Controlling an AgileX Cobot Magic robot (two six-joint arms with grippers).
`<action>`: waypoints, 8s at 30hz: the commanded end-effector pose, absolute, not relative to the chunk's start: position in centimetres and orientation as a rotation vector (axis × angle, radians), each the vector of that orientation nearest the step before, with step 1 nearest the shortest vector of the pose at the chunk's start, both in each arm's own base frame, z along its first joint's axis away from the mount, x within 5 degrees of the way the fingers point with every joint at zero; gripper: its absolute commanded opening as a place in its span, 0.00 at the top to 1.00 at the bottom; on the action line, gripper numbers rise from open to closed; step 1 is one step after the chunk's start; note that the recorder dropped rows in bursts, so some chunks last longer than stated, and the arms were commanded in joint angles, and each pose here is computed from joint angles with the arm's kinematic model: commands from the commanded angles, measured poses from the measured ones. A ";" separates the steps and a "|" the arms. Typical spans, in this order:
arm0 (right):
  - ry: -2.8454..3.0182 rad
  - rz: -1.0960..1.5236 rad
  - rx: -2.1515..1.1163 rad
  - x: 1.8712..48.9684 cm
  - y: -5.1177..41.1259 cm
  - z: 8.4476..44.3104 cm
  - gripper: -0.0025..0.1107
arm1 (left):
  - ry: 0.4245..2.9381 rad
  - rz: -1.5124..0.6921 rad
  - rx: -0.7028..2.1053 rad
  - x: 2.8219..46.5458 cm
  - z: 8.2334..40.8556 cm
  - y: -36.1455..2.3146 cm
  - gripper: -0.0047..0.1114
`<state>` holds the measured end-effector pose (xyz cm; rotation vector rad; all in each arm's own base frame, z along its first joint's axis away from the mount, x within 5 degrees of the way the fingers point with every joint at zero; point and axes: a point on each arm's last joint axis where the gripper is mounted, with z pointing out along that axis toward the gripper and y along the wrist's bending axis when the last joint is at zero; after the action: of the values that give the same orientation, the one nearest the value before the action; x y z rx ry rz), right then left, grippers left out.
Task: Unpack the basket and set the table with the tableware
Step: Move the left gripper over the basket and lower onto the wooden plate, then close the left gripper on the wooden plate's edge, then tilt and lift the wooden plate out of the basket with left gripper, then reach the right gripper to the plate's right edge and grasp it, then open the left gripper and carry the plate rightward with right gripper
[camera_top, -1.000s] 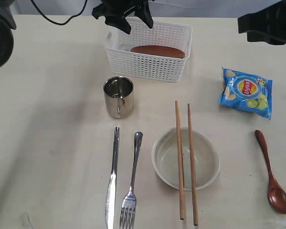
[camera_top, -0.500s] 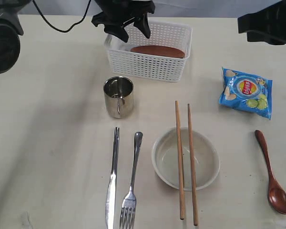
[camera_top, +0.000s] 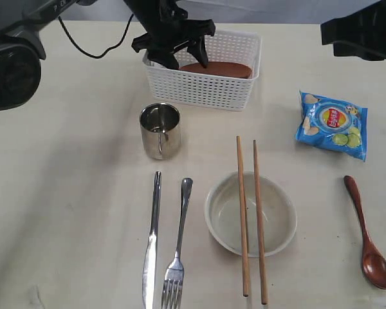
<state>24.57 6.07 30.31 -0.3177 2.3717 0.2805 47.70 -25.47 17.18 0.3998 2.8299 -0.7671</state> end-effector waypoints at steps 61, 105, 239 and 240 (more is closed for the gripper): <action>2.354 0.273 -0.313 24.6 6.0 30.4 0.98 | 2.797 -0.459 0.536 46.8 18.2 -26.5 0.41; 2.347 0.272 -0.308 24.6 6.0 30.5 0.98 | 2.739 -0.613 0.533 47.0 20.8 -25.6 0.68; 2.097 1.331 0.517 32.2 -1.5 24.9 0.98 | 2.420 -0.690 0.848 48.9 25.2 -22.1 0.41; 2.098 1.333 0.501 32.1 -1.5 25.0 0.98 | 2.401 -0.662 0.914 48.7 24.8 -22.6 0.41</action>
<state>32.40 -1.54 24.36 0.5701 2.1077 1.3212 49.07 -21.36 25.69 0.7578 2.4387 -0.7351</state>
